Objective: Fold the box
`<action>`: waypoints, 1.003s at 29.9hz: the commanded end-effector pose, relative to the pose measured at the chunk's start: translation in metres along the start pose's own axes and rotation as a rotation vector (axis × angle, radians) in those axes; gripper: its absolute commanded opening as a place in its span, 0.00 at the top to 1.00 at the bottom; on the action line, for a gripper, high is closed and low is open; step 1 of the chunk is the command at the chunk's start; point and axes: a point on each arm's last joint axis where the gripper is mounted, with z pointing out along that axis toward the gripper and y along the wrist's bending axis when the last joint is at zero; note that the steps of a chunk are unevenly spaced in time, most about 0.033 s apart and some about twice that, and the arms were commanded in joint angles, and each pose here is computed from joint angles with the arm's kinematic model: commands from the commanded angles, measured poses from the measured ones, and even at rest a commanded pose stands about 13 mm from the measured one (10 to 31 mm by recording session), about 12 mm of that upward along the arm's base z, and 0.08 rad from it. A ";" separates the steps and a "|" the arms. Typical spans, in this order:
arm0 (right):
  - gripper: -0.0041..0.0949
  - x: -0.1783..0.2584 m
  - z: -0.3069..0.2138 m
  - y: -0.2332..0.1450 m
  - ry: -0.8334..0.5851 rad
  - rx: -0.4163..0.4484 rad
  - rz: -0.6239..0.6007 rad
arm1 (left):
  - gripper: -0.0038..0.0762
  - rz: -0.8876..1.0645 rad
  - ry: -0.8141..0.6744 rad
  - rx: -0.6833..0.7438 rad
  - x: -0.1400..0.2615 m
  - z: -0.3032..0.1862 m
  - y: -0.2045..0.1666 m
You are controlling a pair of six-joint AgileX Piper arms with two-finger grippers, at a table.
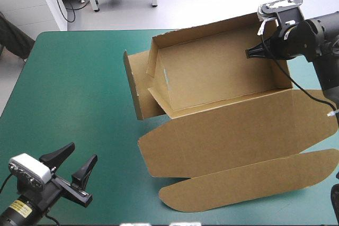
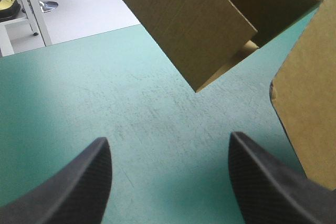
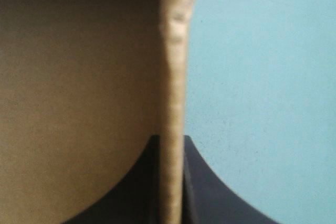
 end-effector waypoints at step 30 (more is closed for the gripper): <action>0.98 0.000 -0.024 0.000 -0.057 -0.039 0.019 | 0.40 -0.381 0.461 -0.214 -0.030 0.208 0.127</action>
